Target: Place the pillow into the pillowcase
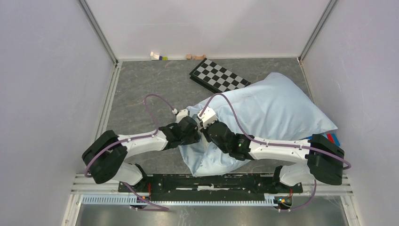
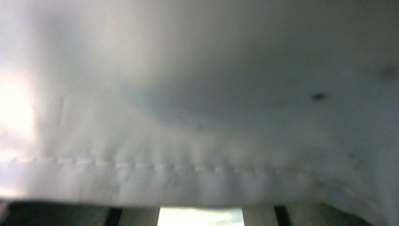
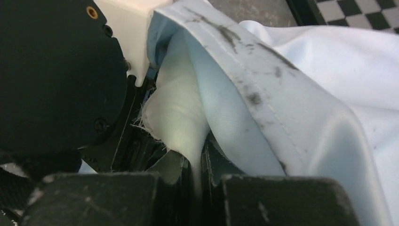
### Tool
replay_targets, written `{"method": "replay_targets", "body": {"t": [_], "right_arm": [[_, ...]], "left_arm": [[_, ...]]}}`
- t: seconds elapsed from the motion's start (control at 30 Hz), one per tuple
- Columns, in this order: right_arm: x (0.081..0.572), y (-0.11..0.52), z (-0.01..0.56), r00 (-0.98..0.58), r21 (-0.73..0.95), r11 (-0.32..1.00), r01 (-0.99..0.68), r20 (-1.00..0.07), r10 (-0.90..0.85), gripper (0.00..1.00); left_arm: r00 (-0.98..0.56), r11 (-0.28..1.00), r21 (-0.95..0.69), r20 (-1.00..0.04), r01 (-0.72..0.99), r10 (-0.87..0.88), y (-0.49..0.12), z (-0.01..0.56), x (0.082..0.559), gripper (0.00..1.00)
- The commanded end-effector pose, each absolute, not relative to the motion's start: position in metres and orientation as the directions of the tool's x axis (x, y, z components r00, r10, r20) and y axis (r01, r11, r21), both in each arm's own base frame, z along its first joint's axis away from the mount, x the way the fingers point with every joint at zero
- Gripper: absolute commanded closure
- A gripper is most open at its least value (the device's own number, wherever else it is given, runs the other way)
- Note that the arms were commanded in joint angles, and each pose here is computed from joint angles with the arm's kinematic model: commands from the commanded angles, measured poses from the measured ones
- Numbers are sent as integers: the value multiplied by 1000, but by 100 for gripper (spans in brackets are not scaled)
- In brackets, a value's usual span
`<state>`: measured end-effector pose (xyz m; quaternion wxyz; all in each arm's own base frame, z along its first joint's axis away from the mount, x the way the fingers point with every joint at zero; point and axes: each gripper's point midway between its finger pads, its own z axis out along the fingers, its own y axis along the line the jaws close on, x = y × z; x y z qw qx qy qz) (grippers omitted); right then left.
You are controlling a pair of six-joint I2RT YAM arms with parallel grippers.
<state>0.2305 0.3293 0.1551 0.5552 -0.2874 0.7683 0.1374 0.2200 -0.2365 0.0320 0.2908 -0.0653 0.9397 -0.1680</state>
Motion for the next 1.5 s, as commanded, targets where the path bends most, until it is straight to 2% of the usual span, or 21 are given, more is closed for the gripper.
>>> {"method": "replay_targets", "body": {"t": [0.0,0.23,0.4,0.43,0.5,0.63,0.9,1.03,1.23,1.47], "right_arm": [[224,322,126,-349,25,838,-545,-915,-200,100],[214,295,83,-457,147,851,-504,-882,-119,100],[210,292,75,-468,177,843,-508,-878,-98,100],[210,292,76,-468,186,839,-511,-879,-90,100],[210,292,77,-466,197,834,-516,-881,-80,100],[209,288,71,-471,193,837,-513,-878,-86,100],[218,275,56,-470,106,881,-461,-871,-142,100],[225,269,53,-468,82,894,-440,-871,-151,100],[226,284,46,-487,74,878,-472,-852,-190,100],[220,310,33,-494,46,833,-552,-822,-282,100]], "left_arm": [[-774,944,-324,-611,55,-165,-261,45,239,36],[-777,974,-223,-618,27,-120,-267,33,243,26],[-806,995,-102,-588,-13,-71,-263,6,245,32],[-811,996,-91,-581,-20,-69,-263,0,245,35],[-818,996,-82,-570,-33,-74,-262,-8,243,50],[-816,996,-78,-572,-49,-85,-257,-5,242,97],[-775,984,-180,-619,-15,-125,-253,60,239,98],[-773,978,-205,-615,-38,-159,-229,77,230,98],[-789,971,-210,-576,-109,-213,-189,59,218,98],[-803,946,-316,-546,-68,-240,-200,47,210,98]]}}
